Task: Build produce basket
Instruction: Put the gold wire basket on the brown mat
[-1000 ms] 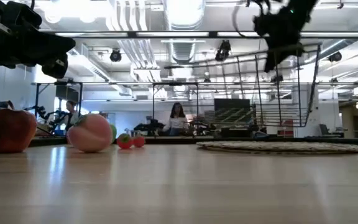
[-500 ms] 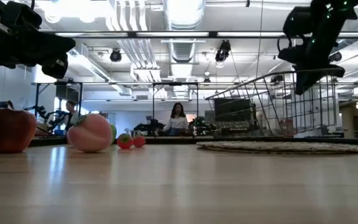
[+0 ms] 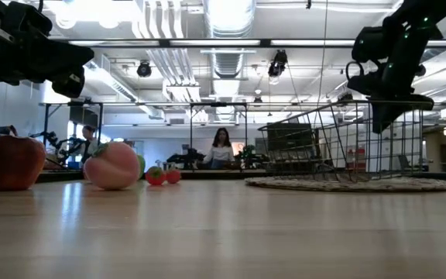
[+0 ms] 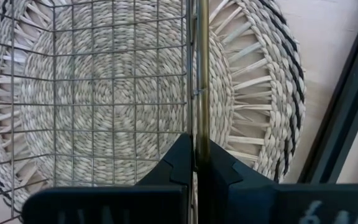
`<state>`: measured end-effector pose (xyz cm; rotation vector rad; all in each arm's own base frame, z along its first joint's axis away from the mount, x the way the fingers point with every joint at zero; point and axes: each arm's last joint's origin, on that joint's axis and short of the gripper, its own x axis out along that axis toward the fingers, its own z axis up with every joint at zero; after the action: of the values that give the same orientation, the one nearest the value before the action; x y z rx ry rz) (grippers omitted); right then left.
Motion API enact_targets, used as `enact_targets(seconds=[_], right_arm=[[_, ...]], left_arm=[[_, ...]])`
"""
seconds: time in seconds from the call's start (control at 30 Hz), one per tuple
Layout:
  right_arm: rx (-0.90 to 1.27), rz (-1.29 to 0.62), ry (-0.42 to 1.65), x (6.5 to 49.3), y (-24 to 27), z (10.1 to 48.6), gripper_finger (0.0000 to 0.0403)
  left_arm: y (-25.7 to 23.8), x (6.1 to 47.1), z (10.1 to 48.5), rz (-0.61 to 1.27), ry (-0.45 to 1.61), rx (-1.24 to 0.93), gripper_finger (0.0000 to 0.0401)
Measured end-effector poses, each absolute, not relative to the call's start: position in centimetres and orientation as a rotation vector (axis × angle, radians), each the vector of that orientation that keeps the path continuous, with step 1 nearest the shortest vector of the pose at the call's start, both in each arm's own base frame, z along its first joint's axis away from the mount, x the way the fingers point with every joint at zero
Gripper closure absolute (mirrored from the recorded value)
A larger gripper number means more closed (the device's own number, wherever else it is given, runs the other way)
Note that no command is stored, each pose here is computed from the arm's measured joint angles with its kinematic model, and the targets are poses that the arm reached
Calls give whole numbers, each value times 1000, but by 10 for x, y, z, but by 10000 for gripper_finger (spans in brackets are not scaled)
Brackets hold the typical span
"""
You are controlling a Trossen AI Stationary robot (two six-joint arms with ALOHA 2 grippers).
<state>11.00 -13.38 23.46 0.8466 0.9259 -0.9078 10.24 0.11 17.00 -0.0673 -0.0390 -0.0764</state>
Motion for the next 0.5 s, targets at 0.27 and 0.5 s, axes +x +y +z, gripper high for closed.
enact_targets(seconds=[0.27,0.5], right_arm=[[832,-915,936,110,-134,227,392],[787,-938,969,108,-133,215,337]], left_arm=[[1,102,170,-77,-39,-67,399],[1,102,170,-77,-39,-67,399]])
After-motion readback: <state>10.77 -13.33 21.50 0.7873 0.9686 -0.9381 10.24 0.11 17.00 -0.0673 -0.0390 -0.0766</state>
